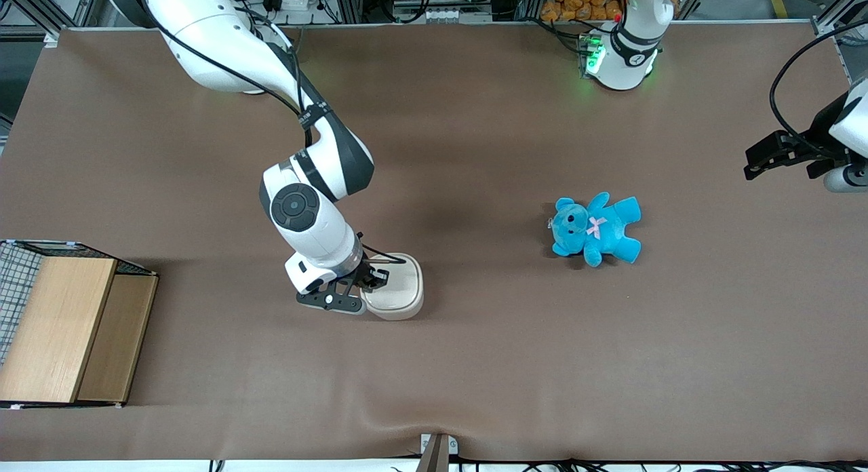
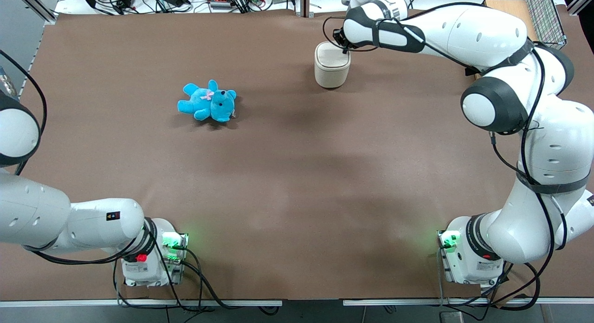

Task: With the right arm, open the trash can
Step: 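Lower the right gripper onto the lid edge and press down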

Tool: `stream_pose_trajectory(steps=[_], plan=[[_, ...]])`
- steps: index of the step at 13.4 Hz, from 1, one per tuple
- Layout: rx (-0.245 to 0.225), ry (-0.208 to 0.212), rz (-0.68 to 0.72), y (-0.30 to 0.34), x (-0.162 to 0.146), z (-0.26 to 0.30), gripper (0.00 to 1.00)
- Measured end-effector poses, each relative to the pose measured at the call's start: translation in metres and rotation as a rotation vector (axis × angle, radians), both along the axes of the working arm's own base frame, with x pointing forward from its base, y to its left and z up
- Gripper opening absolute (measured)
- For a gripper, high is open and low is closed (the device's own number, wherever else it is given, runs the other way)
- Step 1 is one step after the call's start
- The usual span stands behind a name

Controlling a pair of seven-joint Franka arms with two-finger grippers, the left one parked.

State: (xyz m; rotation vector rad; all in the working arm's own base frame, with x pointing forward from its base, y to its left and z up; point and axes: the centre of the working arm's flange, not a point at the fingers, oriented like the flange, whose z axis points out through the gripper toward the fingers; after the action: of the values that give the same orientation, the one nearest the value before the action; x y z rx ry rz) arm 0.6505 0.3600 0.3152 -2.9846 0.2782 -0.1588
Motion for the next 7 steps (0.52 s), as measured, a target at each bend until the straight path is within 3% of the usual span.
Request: stream_pose_trajectory(steps=[4,7], plan=[[-0.002,0.003,0.001,0.000,0.000,0.001,0.01],[-0.014,0.037,0.000,0.001,0.001,0.015,0.01]])
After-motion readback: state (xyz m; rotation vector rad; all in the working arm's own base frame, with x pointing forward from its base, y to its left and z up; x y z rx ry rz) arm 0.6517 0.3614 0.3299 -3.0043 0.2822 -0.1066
